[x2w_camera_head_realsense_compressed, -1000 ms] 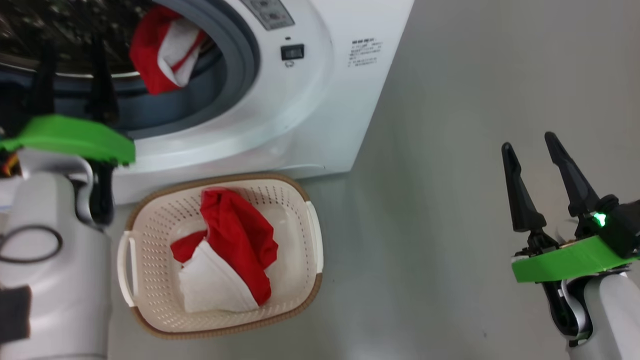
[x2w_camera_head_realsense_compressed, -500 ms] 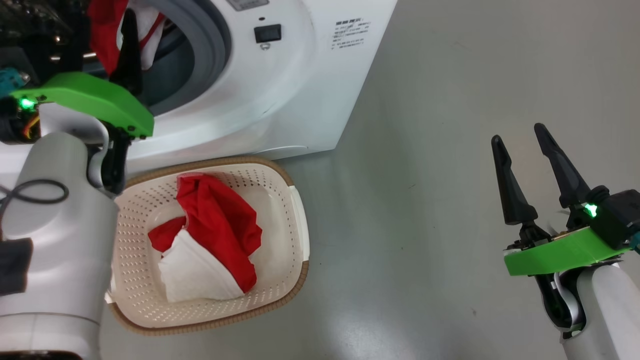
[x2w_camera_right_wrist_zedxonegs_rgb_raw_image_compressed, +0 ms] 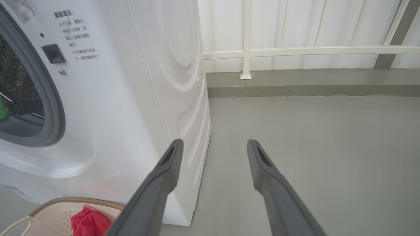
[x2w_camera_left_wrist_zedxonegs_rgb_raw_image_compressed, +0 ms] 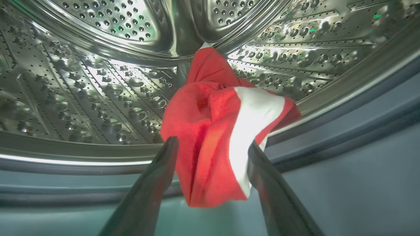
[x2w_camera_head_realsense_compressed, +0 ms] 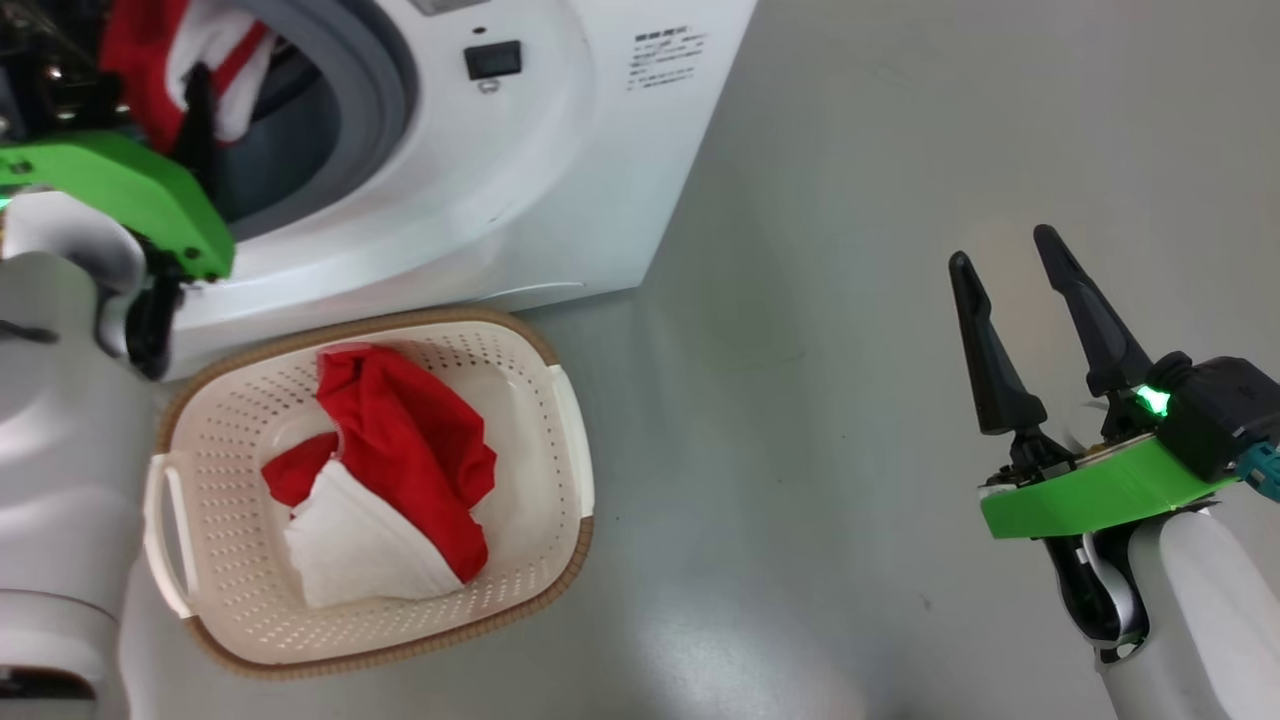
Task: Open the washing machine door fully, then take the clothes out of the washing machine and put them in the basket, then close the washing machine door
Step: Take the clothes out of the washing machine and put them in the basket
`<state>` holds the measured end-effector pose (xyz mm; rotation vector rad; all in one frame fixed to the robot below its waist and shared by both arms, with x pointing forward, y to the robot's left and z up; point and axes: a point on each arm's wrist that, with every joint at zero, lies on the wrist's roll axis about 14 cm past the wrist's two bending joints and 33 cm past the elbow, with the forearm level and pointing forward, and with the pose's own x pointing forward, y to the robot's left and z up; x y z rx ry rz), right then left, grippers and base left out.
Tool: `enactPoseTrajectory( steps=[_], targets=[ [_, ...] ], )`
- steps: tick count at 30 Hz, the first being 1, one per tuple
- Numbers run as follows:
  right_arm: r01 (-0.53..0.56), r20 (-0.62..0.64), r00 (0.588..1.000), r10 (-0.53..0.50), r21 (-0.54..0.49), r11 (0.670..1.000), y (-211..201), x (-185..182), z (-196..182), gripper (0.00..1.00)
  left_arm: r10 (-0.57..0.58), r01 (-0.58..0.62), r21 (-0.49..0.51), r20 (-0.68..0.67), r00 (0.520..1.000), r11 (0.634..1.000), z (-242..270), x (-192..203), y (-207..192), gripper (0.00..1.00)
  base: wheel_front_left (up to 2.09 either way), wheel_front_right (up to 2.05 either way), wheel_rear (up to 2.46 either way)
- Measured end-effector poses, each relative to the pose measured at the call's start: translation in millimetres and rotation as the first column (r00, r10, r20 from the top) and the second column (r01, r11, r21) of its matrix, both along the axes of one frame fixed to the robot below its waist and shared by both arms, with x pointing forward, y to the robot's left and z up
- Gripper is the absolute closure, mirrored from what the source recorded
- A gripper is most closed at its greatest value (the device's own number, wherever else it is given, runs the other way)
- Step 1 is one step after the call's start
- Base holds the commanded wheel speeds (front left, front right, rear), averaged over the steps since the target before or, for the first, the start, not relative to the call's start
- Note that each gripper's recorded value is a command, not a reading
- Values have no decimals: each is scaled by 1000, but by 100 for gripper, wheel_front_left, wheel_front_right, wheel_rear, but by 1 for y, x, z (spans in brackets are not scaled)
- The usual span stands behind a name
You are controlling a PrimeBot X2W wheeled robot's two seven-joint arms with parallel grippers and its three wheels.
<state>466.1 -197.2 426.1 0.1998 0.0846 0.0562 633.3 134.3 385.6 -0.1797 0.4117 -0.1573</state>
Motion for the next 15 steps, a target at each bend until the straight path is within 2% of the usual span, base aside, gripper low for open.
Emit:
enactPoseTrajectory(
  steps=[5,8,13,14,15],
  targets=[
    [20,-17,1000,-20,2,1000,-7,-4,-5,0,11,-9,40,-50,999,999,-15,4,1,0,0,0,0],
    [26,-27,999,-26,-3,1000,-10,-5,-8,0,32,-25,98,-67,997,995,-23,6,5,0,0,0,0],
    [35,-34,999,-35,-5,999,-12,-6,-10,0,58,-46,124,-98,993,991,-32,7,7,1,0,0,0],
    [35,-34,999,-35,-6,999,-12,-5,-10,0,60,-46,130,-101,993,990,-33,7,8,38,0,0,0],
    [35,-34,999,-35,-6,999,-12,-5,-10,0,66,-51,135,-105,992,989,-34,6,9,54,0,0,0]
  ],
)
